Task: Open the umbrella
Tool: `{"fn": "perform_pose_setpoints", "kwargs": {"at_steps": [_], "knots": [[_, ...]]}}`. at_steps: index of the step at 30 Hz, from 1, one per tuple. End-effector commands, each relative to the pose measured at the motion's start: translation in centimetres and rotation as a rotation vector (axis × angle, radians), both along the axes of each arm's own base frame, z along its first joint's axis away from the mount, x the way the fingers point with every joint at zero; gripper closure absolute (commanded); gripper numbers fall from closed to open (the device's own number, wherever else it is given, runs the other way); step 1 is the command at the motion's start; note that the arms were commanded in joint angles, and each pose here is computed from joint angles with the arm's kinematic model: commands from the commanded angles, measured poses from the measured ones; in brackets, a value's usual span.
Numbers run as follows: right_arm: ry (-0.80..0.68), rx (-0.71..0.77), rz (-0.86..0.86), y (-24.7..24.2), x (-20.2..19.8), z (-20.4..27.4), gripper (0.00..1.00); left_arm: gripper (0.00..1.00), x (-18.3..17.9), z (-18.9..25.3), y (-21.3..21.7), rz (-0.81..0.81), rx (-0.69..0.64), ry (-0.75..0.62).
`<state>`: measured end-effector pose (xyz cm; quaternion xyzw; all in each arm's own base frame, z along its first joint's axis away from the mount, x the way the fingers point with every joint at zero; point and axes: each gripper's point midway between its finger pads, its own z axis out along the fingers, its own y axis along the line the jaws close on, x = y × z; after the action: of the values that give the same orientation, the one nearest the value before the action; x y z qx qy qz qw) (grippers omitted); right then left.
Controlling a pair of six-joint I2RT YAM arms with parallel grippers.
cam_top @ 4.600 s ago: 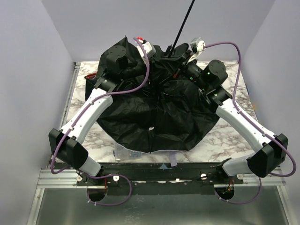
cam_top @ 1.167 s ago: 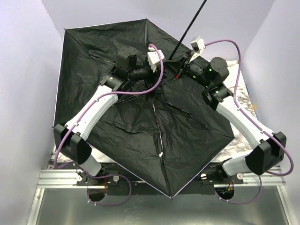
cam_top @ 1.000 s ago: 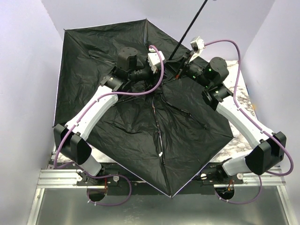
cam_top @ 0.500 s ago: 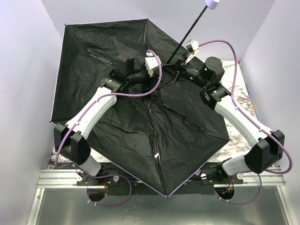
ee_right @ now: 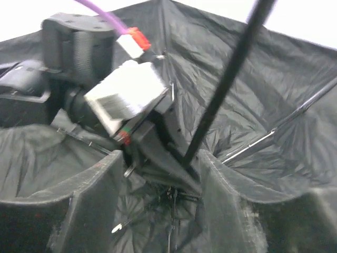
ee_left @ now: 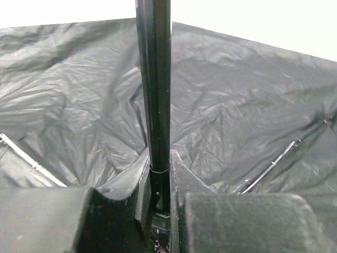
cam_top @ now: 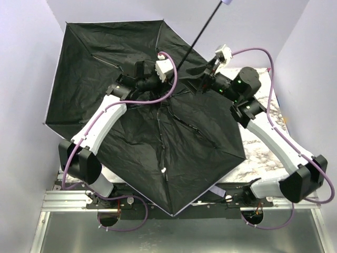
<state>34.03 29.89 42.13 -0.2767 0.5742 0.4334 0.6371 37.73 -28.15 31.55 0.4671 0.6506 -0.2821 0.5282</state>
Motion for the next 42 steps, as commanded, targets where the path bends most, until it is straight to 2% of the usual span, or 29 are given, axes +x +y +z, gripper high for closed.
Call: {"fn": "perform_pose_setpoints", "kwargs": {"at_steps": [1,3,5,8,13,17,21,26,34,39,42], "knots": [[-0.136,0.005,0.028,-1.0,-3.2,2.7,0.30,1.00,1.4,5.8,2.5,0.119,-0.025,-0.072],[-0.101,-0.029,-0.031,-2.0,-2.9,1.6,0.19,1.00,1.3,8.2,2.8,0.119,-0.026,-0.123],[-0.061,-0.060,-0.075,-2.9,-3.0,0.4,0.14,1.00,1.4,10.5,3.5,0.148,-0.014,-0.186],[0.009,-0.080,-0.149,-4.4,-2.7,-0.8,0.13,1.00,1.0,13.9,4.9,0.179,0.008,-0.312],[0.120,-0.032,-0.301,-7.6,-0.4,-1.2,0.13,1.00,-0.5,18.3,6.6,0.168,0.070,-0.555],[0.164,0.026,-0.394,-10.5,1.2,-0.5,0.15,1.00,-1.0,20.3,7.9,0.159,0.184,-0.741],[0.125,0.049,-0.435,-12.1,1.9,1.8,0.15,1.00,-1.4,20.6,9.0,0.154,0.316,-0.955],[0.105,-0.014,-0.406,-12.0,1.4,2.9,0.15,1.00,-2.3,20.8,9.4,0.111,0.485,-1.271],[0.090,-0.057,-0.442,-13.0,1.8,5.4,0.15,1.00,-4.0,25.8,9.0,0.100,0.599,-1.659],[0.073,-0.072,-0.424,-12.9,1.3,6.8,0.15,1.00,-2.8,23.7,8.9,0.050,0.763,-1.790],[0.086,-0.143,-0.331,-11.8,0.0,6.6,0.12,1.00,-1.6,22.1,9.4,0.053,0.829,-1.828]]}}
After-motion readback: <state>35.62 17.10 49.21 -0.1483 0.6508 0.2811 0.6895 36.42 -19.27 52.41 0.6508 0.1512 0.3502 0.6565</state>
